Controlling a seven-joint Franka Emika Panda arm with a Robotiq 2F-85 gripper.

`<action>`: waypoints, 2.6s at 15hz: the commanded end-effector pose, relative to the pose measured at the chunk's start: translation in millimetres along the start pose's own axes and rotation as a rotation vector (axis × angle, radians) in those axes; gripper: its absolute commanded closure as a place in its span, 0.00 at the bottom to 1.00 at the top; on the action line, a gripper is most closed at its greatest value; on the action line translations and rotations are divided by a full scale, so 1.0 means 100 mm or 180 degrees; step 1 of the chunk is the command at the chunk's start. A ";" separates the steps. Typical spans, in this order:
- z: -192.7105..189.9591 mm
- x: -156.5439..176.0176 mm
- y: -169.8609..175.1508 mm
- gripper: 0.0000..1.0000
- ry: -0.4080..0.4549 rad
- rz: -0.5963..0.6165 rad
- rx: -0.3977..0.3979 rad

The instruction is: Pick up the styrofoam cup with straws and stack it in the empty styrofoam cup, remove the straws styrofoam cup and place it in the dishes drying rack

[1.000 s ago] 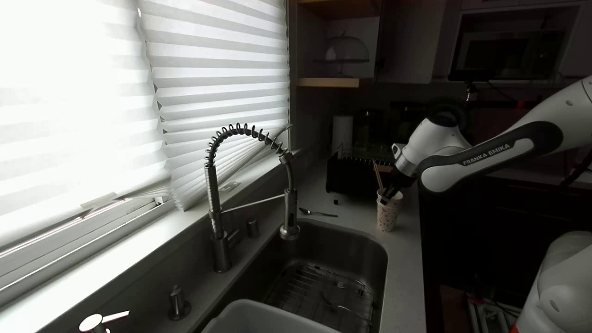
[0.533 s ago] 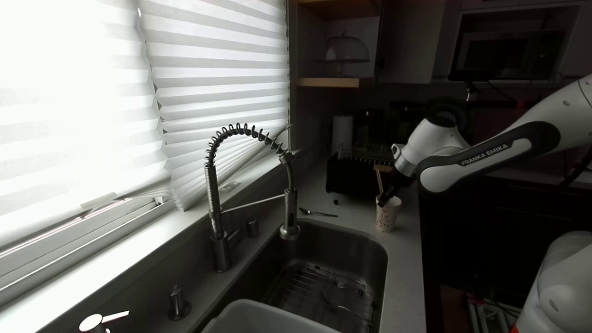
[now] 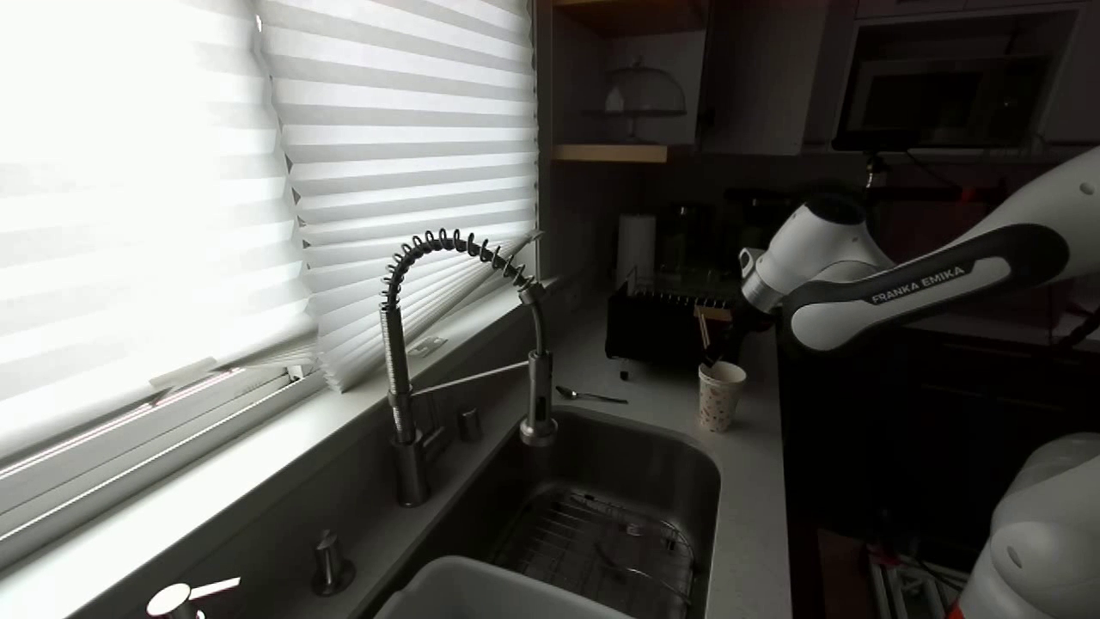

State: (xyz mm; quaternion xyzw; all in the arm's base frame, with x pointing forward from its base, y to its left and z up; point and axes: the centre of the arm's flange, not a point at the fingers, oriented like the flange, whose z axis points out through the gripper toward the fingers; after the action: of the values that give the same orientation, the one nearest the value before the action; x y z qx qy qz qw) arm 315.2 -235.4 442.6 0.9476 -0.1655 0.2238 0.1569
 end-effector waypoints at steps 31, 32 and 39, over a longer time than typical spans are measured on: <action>0.60 0.28 0.16 0.99 0.0609 0.0968 -0.0255; 0.58 0.28 0.15 1.00 0.0615 0.0957 -0.0263; 0.45 0.30 0.10 0.99 0.0651 0.0911 -0.0264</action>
State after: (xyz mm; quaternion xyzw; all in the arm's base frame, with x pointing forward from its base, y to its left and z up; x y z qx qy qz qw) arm 353.3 -273.1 415.8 0.8822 -0.2918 0.3250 0.1762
